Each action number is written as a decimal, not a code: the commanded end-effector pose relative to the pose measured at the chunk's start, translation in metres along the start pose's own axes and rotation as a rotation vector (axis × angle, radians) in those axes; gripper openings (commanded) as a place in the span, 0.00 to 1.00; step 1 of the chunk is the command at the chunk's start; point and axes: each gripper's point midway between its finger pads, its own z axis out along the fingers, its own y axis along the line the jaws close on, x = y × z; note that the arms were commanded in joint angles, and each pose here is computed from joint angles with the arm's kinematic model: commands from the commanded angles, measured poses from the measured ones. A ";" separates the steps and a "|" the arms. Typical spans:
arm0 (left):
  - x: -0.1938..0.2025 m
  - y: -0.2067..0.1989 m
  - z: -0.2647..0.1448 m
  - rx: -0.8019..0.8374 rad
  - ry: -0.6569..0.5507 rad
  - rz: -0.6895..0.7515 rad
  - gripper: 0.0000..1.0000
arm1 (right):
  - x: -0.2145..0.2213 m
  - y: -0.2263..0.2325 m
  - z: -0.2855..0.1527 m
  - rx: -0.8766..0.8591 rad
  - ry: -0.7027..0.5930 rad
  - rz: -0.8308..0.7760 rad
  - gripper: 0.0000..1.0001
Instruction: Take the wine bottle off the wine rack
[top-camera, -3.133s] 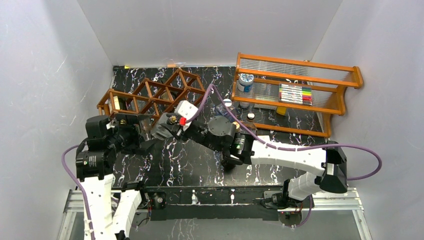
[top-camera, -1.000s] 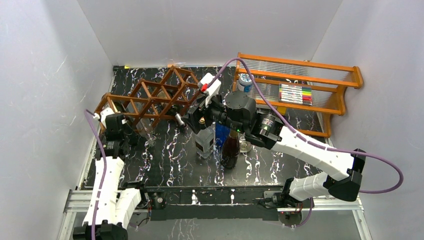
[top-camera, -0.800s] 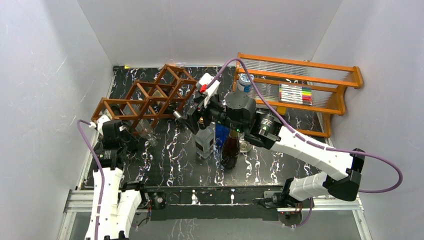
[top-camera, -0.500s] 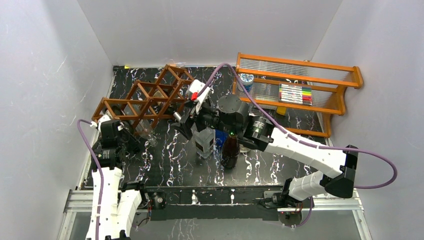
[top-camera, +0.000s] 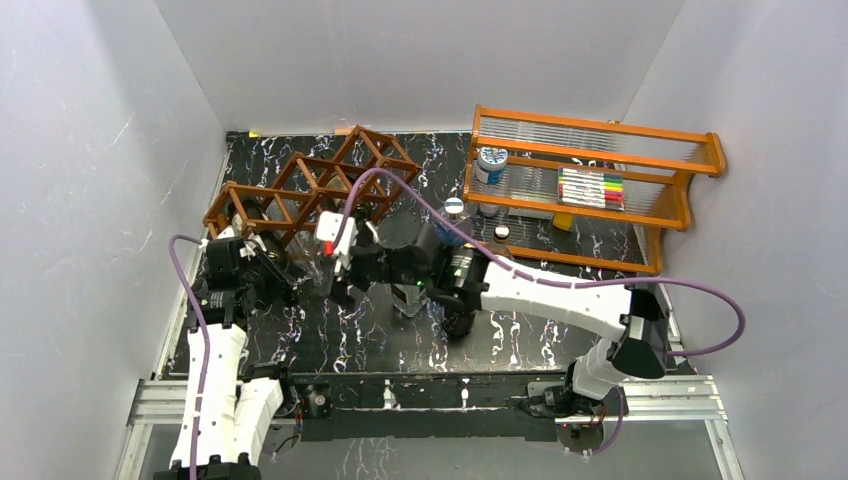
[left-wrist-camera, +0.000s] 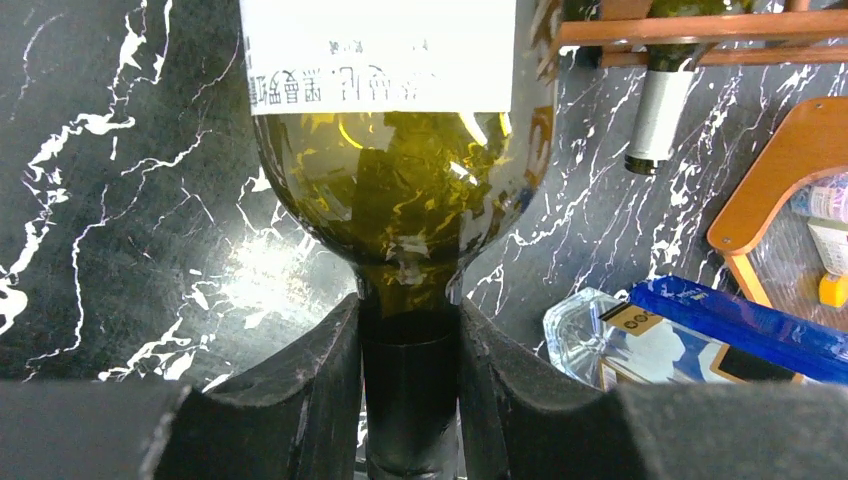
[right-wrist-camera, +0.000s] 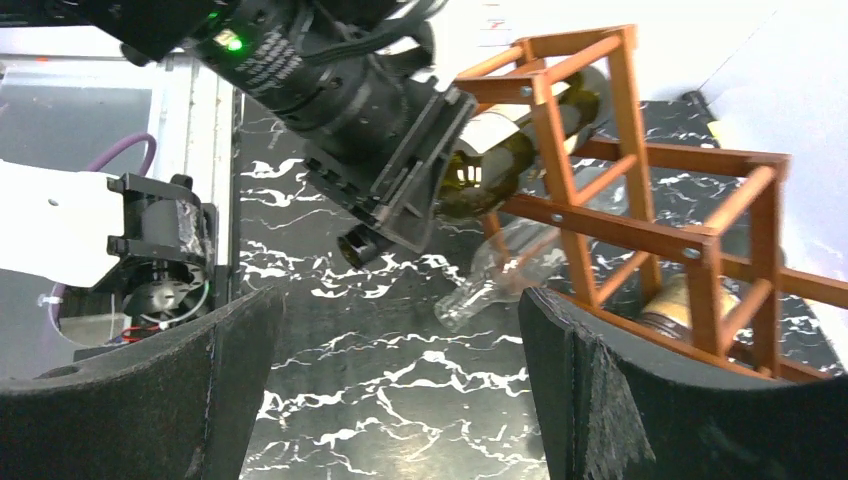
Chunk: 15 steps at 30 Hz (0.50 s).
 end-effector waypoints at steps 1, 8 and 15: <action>-0.013 -0.026 0.004 0.128 -0.051 -0.008 0.26 | -0.037 -0.012 -0.002 0.113 -0.099 0.059 0.98; -0.033 -0.022 0.004 0.055 -0.097 -0.015 0.65 | -0.006 -0.008 0.014 0.205 -0.026 0.201 0.98; -0.061 -0.015 -0.042 -0.029 -0.220 0.032 0.98 | 0.004 0.007 0.027 0.274 0.028 0.225 0.98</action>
